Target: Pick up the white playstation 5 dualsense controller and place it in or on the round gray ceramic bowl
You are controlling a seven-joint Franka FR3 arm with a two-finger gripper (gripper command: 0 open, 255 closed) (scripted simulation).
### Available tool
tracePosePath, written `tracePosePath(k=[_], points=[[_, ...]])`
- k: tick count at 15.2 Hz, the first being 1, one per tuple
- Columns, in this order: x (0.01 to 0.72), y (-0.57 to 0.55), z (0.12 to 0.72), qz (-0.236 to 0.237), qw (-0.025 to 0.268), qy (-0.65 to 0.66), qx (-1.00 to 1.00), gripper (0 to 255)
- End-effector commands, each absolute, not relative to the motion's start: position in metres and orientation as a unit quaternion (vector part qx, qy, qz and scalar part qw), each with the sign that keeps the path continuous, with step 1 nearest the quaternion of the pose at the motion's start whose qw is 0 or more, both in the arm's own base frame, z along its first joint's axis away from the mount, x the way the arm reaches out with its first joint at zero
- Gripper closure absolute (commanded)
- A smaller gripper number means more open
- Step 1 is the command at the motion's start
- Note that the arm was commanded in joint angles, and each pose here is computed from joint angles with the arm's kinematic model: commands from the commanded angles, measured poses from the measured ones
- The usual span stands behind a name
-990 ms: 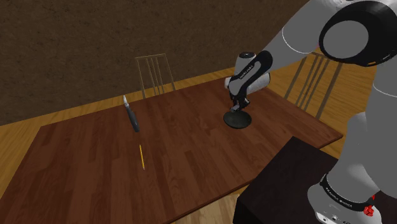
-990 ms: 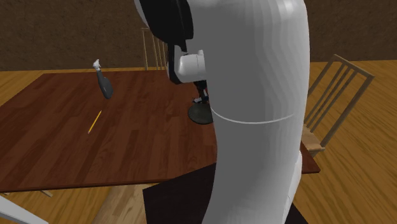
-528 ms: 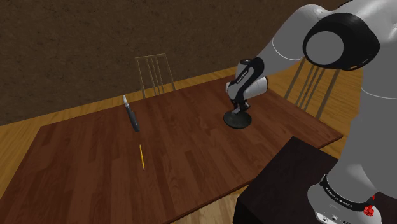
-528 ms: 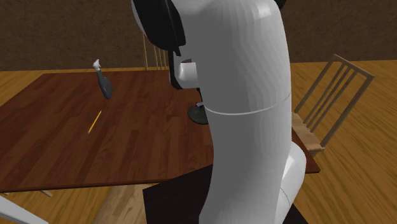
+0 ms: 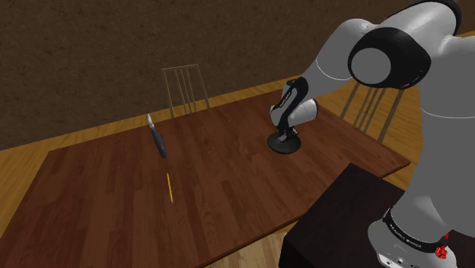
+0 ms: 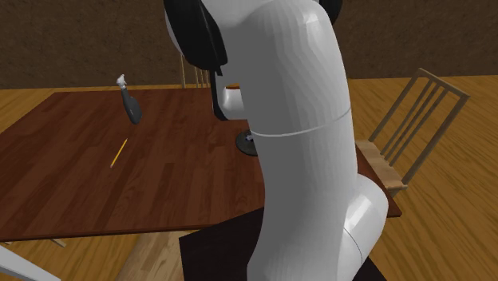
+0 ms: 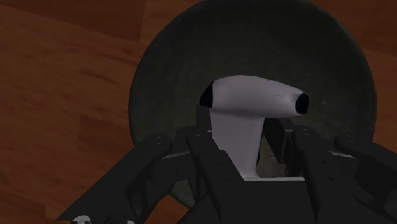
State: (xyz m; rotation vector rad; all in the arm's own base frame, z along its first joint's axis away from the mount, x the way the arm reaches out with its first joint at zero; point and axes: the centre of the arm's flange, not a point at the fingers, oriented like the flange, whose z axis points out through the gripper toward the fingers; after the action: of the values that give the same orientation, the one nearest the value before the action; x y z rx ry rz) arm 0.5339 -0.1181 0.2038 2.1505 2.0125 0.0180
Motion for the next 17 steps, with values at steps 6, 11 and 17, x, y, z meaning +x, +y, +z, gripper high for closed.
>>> tracePosePath(k=[6, 11, 17], points=[[0.534, -0.118, 0.202, 0.006, 0.098, 0.68, 0.727, 255], [0.534, -0.118, 0.202, 0.006, 0.098, 0.68, 0.727, 0], [0.527, -0.111, 0.251, 0.006, 0.098, 0.68, 0.727, 0]])
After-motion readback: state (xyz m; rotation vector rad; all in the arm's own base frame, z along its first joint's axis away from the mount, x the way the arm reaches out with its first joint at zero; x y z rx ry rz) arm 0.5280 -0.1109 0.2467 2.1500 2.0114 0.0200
